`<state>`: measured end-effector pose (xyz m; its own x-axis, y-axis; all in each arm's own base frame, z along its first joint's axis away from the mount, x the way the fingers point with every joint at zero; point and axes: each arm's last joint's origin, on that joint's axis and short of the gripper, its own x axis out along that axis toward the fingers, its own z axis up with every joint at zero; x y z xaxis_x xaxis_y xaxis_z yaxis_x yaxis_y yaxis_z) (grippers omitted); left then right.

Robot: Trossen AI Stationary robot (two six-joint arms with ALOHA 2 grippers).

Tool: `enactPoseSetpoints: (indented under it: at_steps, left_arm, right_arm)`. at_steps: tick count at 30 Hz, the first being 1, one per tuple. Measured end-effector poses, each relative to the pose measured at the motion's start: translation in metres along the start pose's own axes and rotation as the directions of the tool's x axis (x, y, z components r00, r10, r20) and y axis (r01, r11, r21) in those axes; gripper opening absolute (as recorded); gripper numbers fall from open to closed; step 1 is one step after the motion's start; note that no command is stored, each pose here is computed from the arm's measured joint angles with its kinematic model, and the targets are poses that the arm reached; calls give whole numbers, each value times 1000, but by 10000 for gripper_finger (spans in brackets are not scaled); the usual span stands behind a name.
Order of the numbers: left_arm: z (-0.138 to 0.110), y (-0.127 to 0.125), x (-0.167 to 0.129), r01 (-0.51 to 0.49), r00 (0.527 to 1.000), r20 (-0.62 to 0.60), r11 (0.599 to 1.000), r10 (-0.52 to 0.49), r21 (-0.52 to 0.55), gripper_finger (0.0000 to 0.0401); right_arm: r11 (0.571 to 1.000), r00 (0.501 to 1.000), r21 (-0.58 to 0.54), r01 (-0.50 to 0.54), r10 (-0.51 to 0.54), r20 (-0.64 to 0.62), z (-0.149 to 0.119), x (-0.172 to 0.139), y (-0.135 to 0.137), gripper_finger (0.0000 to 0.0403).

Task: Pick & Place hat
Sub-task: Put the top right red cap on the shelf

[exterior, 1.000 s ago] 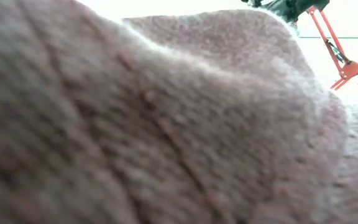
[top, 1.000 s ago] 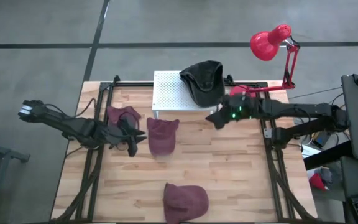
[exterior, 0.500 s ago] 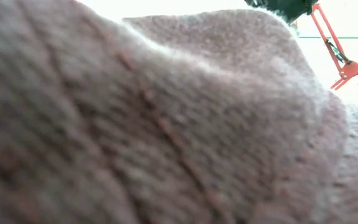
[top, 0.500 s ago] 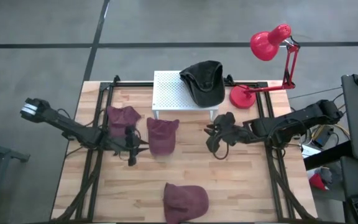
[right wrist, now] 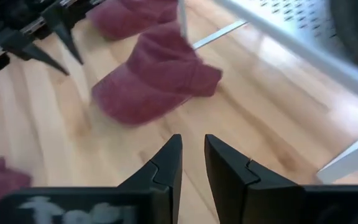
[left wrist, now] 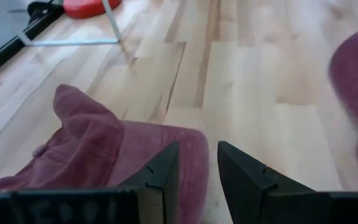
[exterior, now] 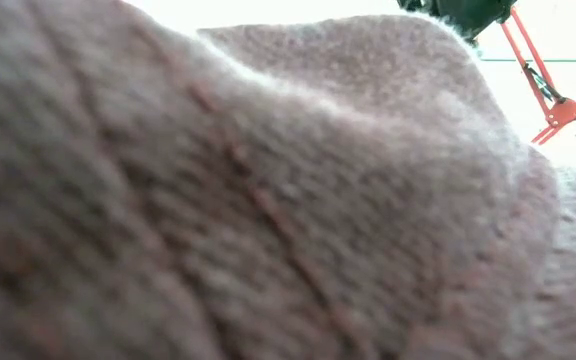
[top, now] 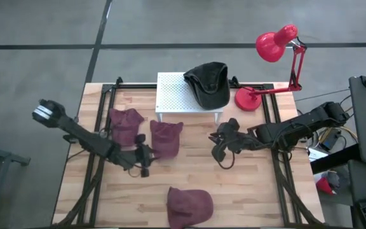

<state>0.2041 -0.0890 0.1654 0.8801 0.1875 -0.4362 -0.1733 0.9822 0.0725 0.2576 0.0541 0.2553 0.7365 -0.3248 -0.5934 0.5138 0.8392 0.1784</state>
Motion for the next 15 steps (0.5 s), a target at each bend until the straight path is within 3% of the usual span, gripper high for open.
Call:
enactPoseSetpoints:
  at_steps: [2, 5, 10, 12, 15]
  left_arm:
    - [2, -9, 8, -31, 999, -39, 999, 32, 26, 110]
    - [2, -22, 19, -127, 982, -122, 980, 146, 150, 110]
    - [14, -49, 39, -288, 923, -142, 888, 357, 358, 110]
    - [17, -59, 47, -300, 913, -137, 859, 384, 415, 110]
    - [24, -71, 57, -273, 920, -142, 858, 365, 436, 110]
  right_arm:
    - [1000, 999, -13, -15, 14, -33, -2, 0, 0, 63]
    - [999, 997, -42, -12, 9, -73, -8, -2, 0, 59]
    - [995, 995, -101, -18, 8, -98, -13, -6, 3, 61]
    - [992, 995, -121, -24, 12, -99, -14, -7, 4, 62]
    - [989, 995, -143, -32, 17, -102, -15, -7, 5, 63]
